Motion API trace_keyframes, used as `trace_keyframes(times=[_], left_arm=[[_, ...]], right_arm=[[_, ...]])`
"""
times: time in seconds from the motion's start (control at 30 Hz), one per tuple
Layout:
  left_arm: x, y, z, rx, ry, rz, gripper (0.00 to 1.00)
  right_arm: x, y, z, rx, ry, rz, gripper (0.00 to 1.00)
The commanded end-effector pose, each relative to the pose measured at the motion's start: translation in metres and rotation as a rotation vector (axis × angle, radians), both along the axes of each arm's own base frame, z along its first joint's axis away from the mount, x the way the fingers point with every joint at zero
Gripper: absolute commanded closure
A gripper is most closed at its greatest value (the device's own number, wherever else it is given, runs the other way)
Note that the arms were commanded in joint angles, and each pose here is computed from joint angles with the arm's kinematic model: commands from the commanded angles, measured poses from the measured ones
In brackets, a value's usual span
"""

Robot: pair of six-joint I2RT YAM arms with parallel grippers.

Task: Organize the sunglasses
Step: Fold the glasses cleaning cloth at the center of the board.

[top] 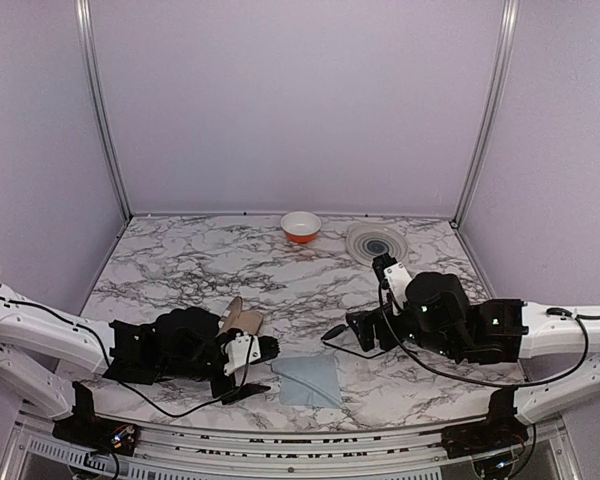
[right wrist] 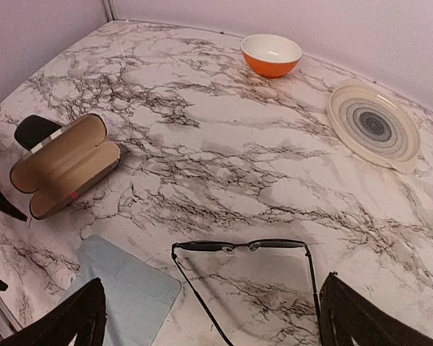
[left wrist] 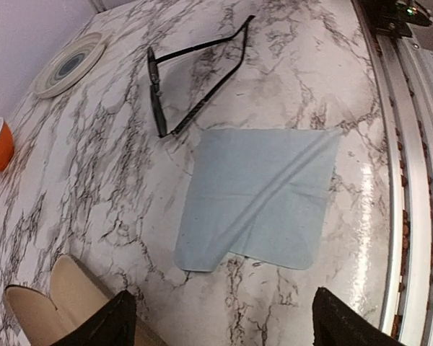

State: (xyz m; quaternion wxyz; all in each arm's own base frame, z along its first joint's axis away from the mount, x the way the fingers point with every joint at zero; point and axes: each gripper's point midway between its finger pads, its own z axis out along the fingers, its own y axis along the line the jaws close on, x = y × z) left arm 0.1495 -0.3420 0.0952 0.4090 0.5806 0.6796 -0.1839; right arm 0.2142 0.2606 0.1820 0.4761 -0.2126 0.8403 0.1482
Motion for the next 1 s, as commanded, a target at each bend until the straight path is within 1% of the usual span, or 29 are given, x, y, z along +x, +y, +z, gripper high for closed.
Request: trace_keyframes(times=[0.0,0.07,0.13,0.2,0.3,0.33,0.4,0.5,0.53,0.6,0.73,0.97], left_arm=[[-0.033,-0.016,0.006,-0.013,-0.093,-0.266,0.26],[-0.039,-0.018,-0.005,0.025,-0.107,-0.310,0.29],[-0.042,-0.021,-0.017,0.071,-0.098,-0.338,0.30],[-0.046,-0.024,-0.027,0.110,-0.087,-0.373,0.33],[-0.051,-0.031,-0.036,0.139,-0.058,-0.414,0.43],[-0.052,-0.033,-0.039,0.147,-0.050,-0.427,0.43],[-0.052,-0.039,-0.044,0.159,-0.039,-0.441,0.50],[-0.054,-0.045,-0.050,0.171,-0.017,-0.462,0.56],[-0.056,-0.044,-0.057,0.190,-0.002,-0.472,0.56],[-0.055,-0.049,-0.057,0.197,0.005,-0.484,0.58],[-0.055,-0.042,-0.070,0.253,0.044,-0.492,0.57],[-0.045,-0.033,-0.077,0.297,0.099,-0.480,0.62]], right_arm=[[0.001,-0.004,0.012,0.070,-0.054,0.002,0.00],[-0.001,-0.008,0.007,0.058,-0.052,0.006,0.00],[-0.003,-0.010,0.002,0.047,-0.043,0.009,0.00],[-0.003,-0.013,-0.002,0.037,-0.031,-0.001,0.01],[-0.004,-0.015,-0.012,0.018,-0.008,-0.010,0.01],[-0.004,-0.015,-0.014,0.012,-0.001,-0.011,0.01],[-0.005,-0.015,-0.019,0.003,0.011,-0.013,0.01],[-0.005,-0.013,-0.025,-0.002,0.025,-0.011,0.02],[-0.005,-0.012,-0.026,-0.002,0.028,-0.010,0.02],[-0.005,-0.011,-0.029,-0.006,0.036,-0.009,0.02],[-0.007,-0.011,-0.033,-0.009,0.047,-0.006,0.02],[-0.008,-0.013,-0.040,-0.015,0.052,-0.008,0.02]])
